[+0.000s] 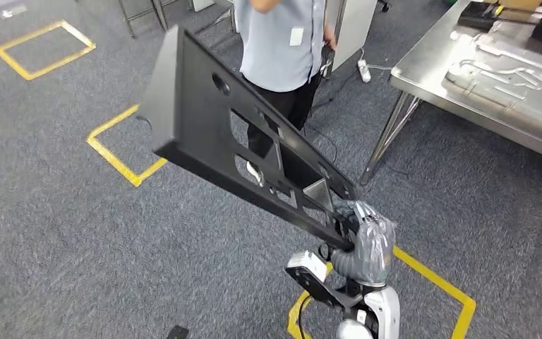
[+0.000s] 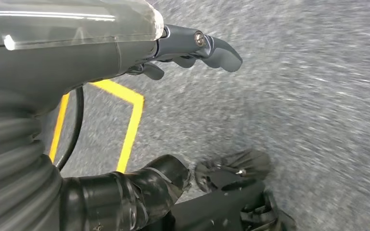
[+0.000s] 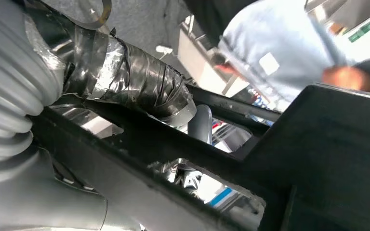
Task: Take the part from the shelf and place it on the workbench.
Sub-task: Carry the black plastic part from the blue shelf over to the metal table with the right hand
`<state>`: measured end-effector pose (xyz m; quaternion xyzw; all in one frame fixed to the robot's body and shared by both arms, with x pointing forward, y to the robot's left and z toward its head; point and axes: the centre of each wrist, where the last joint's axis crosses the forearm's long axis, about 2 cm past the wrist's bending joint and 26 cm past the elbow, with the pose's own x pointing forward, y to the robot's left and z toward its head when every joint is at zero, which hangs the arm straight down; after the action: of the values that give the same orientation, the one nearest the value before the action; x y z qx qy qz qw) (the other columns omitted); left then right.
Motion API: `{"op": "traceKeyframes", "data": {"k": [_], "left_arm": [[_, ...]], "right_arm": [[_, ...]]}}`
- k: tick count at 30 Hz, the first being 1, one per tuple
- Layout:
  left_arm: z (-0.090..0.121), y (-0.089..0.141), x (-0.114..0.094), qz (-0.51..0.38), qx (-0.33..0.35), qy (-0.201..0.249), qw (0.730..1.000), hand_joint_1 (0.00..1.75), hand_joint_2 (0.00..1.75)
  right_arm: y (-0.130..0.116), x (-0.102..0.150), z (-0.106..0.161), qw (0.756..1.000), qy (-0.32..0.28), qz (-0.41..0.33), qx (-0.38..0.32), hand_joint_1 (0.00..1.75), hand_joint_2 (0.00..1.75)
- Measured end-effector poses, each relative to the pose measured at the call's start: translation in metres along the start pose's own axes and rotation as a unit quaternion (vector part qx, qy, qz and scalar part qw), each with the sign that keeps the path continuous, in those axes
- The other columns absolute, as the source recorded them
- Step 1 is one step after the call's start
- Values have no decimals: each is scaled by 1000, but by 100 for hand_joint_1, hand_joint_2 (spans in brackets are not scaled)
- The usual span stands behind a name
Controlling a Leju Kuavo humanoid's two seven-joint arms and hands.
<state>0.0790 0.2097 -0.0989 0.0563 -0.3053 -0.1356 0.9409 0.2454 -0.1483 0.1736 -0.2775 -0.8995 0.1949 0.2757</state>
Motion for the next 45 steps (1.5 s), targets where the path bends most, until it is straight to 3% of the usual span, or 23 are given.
{"op": "traceKeyframes", "data": {"k": [45], "left_arm": [[2,1,-6,1,-5,2,1000,0,175]], "right_arm": [[2,0,1,1000,6,1,5,171,175]]}}
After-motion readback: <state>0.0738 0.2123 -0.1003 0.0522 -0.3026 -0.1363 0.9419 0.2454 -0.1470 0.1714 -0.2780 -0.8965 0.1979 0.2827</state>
